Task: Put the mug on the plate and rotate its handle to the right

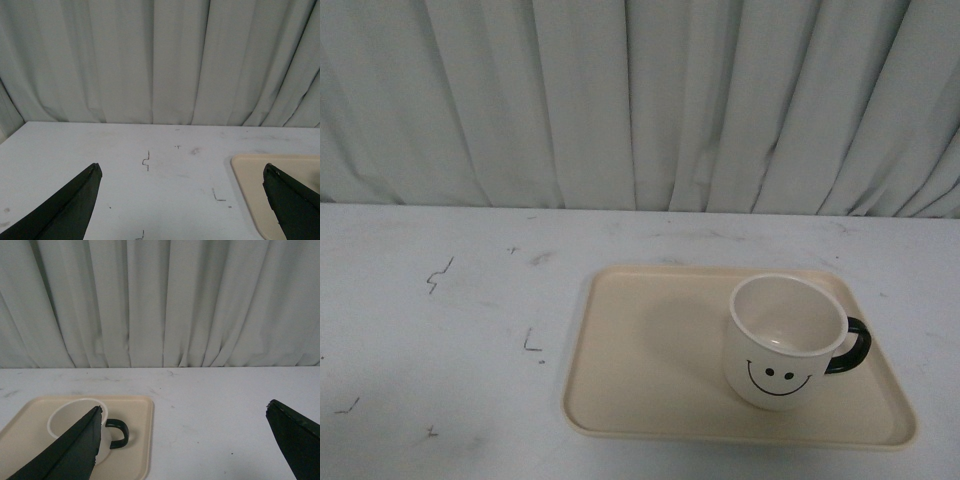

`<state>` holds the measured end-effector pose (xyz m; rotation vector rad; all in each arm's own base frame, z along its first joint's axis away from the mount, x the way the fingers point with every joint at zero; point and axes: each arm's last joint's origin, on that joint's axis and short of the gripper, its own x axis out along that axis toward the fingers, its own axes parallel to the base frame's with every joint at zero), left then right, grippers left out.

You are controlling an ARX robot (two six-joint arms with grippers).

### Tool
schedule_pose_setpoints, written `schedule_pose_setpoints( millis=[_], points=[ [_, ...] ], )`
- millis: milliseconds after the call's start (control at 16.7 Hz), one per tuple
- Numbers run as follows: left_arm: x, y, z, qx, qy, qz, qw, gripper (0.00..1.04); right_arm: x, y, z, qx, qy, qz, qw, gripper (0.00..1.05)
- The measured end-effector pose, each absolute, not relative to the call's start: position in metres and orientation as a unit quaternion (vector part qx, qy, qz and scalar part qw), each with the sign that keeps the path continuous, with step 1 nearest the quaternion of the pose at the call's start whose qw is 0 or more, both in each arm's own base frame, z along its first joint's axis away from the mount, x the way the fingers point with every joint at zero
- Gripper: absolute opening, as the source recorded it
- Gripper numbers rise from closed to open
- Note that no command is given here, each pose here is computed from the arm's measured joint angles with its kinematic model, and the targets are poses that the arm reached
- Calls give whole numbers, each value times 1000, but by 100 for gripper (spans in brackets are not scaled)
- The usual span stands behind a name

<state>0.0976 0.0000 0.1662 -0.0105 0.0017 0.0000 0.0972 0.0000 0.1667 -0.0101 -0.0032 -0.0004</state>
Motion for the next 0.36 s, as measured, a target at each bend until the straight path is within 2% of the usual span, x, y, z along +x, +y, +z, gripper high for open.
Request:
schedule_pose_setpoints(
  millis=[60, 360],
  points=[
    [98, 0, 166, -5, 1, 0, 1000, 98, 97, 0, 167, -5, -2, 0, 1000, 97],
    [98, 0, 166, -5, 1, 0, 1000, 98, 97, 0, 167, -5, -2, 0, 1000, 98]
  ],
)
